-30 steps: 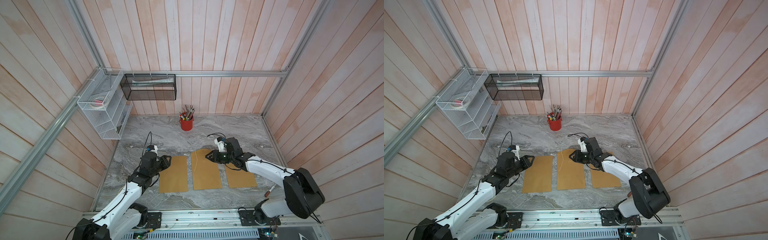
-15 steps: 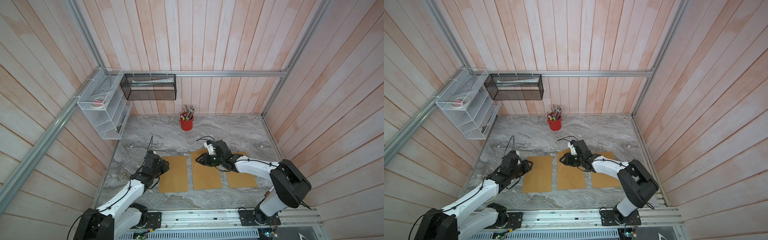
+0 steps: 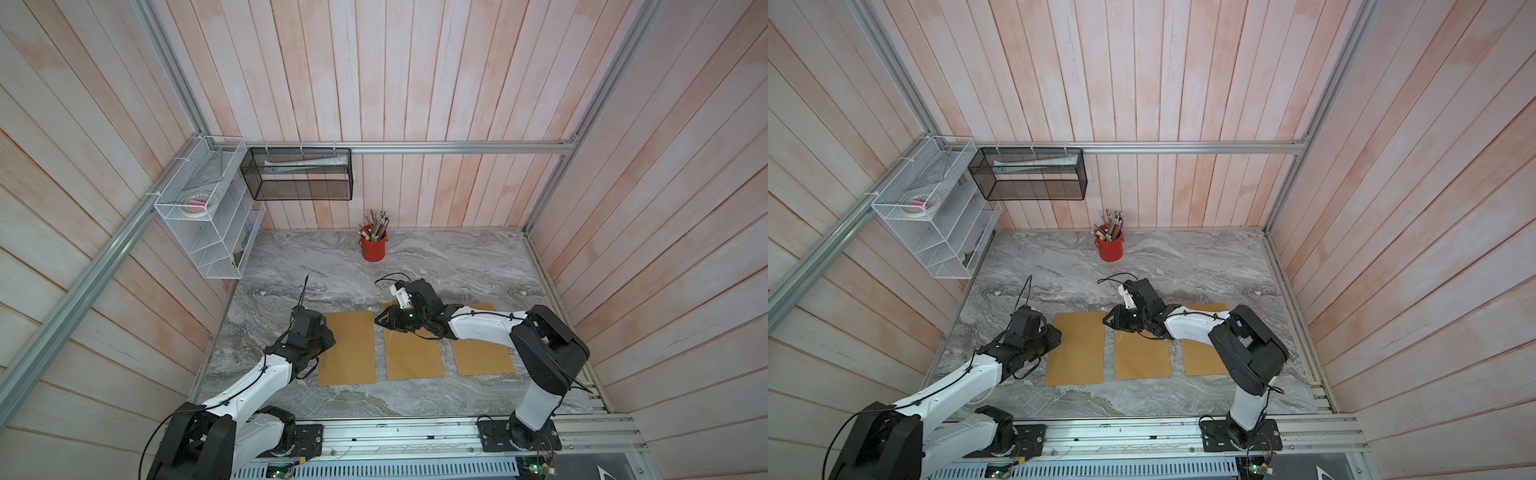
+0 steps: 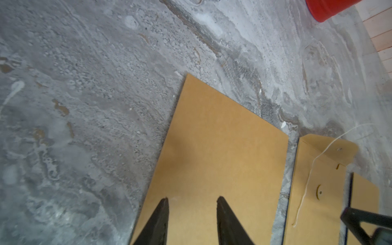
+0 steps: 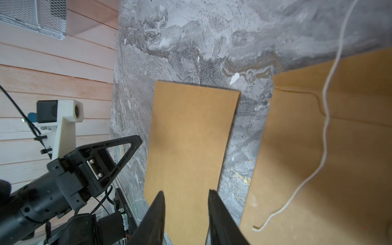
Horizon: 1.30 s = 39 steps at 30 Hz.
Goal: Open the file bag
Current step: Pick up the file bag from the center of the board.
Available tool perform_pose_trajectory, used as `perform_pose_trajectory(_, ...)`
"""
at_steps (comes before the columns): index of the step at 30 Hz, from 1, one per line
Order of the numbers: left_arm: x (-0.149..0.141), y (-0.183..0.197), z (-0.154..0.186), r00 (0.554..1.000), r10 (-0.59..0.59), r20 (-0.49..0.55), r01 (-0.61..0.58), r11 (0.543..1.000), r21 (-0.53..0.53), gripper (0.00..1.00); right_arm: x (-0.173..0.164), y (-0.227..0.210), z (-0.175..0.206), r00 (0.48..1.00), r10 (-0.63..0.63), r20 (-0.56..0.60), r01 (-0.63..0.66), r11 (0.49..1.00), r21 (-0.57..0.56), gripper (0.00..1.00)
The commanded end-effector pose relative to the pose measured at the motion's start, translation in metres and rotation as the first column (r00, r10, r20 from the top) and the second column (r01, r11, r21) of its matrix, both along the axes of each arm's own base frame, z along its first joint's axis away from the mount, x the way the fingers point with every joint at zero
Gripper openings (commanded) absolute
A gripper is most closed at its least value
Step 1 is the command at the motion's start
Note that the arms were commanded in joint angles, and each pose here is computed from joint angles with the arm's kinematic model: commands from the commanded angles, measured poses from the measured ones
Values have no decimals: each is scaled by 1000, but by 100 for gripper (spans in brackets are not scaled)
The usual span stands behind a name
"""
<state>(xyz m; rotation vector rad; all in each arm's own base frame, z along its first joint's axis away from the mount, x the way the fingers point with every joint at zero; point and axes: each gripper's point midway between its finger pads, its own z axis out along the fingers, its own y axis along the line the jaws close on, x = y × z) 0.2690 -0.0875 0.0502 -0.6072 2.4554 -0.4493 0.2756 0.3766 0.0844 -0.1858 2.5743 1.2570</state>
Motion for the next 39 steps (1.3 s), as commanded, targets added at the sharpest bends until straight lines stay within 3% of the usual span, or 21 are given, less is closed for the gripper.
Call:
perform_pose_trajectory(1,4,9,4,1000,25,4,-25,999,49,40,-1,12,0,1000,14,-12,-14,1000,6,36)
perform_pose_trajectory(16,-2,16,-15,998,46,-36,-43,996,73,39,-10,14,-30,996,10,-86,-16,997,-75,37)
perform_pose_trajectory(39,-11,16,-44,993,44,-109,-38,998,57,31,-23,21,-65,986,45,-162,-70,985,-157,37)
